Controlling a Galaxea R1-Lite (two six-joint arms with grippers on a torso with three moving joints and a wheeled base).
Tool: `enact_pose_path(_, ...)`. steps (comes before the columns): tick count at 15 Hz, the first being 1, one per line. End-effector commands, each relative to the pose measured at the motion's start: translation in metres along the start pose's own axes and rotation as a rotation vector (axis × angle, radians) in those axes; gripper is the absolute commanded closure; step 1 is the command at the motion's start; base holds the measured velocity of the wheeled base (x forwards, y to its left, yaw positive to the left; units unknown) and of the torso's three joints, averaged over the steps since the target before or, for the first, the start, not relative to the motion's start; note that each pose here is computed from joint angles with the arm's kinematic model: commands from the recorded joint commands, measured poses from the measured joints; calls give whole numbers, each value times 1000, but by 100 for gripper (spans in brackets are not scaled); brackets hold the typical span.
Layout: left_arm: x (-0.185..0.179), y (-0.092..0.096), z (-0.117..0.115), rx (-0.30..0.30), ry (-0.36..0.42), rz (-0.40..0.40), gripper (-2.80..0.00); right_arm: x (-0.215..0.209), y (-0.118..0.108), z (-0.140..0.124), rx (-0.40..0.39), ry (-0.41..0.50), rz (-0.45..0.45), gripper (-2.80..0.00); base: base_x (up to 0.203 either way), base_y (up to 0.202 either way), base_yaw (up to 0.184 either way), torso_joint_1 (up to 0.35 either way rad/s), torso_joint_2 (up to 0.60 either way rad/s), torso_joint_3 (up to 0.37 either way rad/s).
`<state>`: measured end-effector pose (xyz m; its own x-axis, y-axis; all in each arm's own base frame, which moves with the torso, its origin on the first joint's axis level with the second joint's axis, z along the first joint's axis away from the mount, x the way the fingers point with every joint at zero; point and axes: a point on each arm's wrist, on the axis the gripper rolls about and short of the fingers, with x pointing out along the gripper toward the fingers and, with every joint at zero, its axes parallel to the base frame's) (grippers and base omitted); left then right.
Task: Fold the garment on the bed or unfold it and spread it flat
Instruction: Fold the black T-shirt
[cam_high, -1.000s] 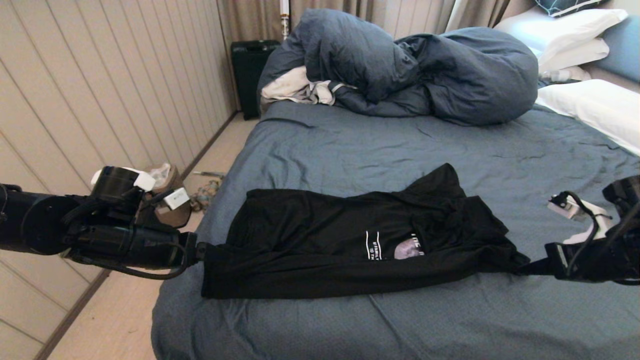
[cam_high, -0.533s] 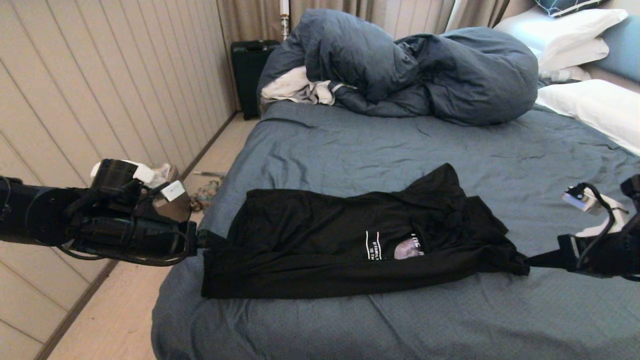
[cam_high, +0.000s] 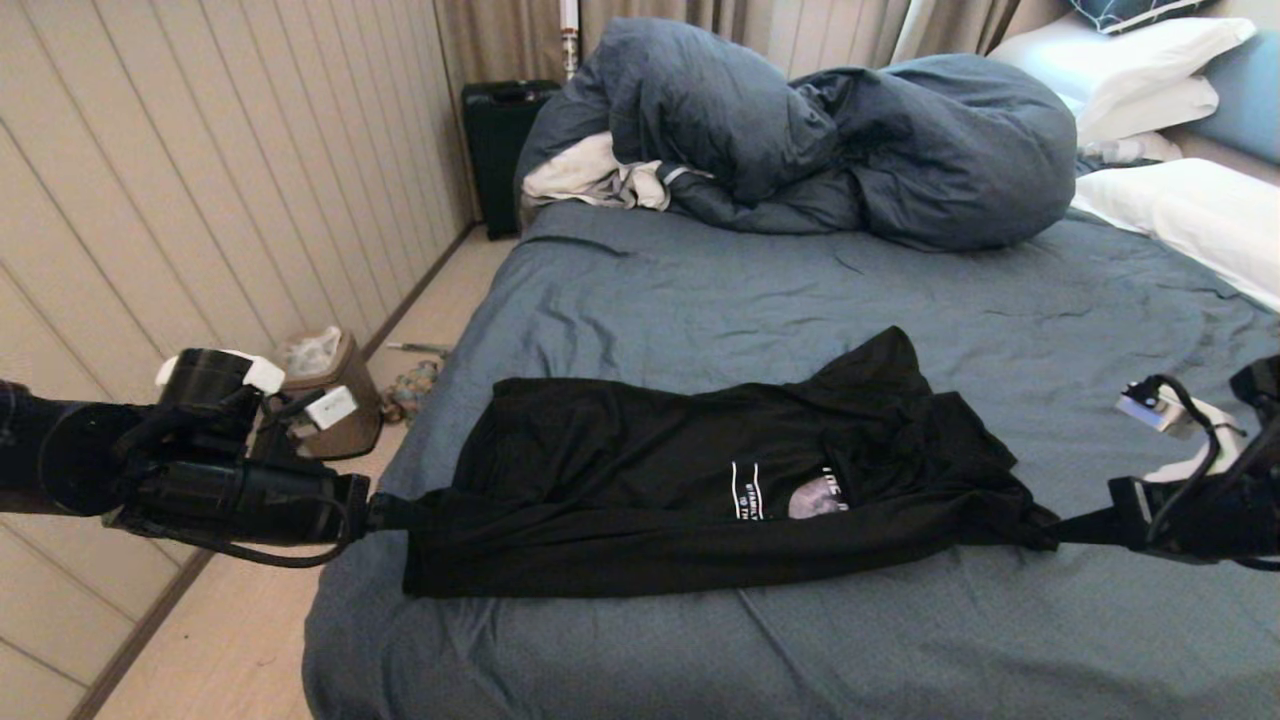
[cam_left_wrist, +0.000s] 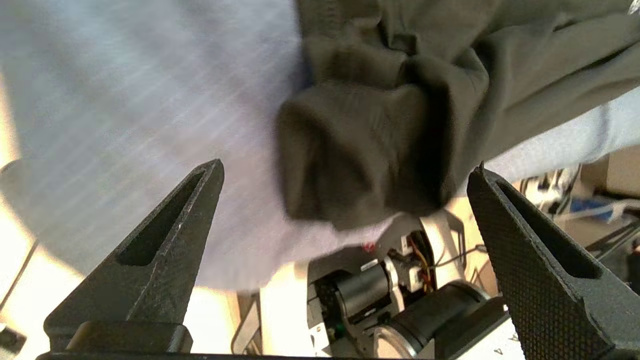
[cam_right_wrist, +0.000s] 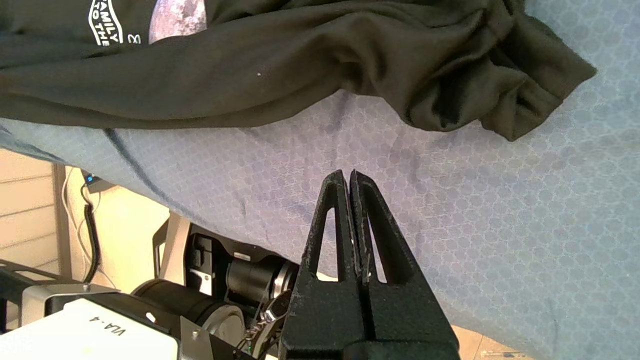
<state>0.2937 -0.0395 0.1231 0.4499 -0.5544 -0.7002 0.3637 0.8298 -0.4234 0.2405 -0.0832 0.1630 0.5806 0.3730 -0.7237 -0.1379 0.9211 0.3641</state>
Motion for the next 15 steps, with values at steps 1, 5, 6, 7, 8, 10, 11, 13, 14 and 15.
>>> enact_pose_path(1,24,1,0,-2,56,-22,-280,1,-1,0,2,2,4,0,0,0,0,0,0,0)
enact_pose_path(5,46,0,11,-9,75,-46,-280,0,0,-1,0,2,4,0,0,0,0,0,0,0)
enact_pose_path(6,51,-1,12,-4,80,-50,-280,0,0,-1,0,2,4,0,0,0,0,0,0,0)
enact_pose_path(7,55,-1,14,0,85,-54,-280,0,0,-1,0,4,4,0,0,0,0,0,0,0)
enact_pose_path(8,60,-1,14,2,94,-57,-280,0,1,-2,0,4,5,0,0,0,0,0,0,0)
enact_pose_path(10,63,-1,16,5,94,-58,-280,0,1,-2,-1,3,5,0,0,0,0,0,0,0)
enact_pose_path(11,63,-2,17,6,93,-58,-14,0,0,-2,0,2,4,0,0,0,0,0,0,0)
enact_pose_path(13,61,-3,17,8,88,-59,0,0,0,-1,-1,1,3,0,0,0,0,0,0,0)
enact_pose_path(14,59,-4,17,3,84,-59,0,0,0,-1,0,1,3,0,0,0,0,0,0,0)
enact_pose_path(15,58,-5,18,-10,80,-60,0,0,0,-1,1,-1,2,0,0,0,0,0,0,0)
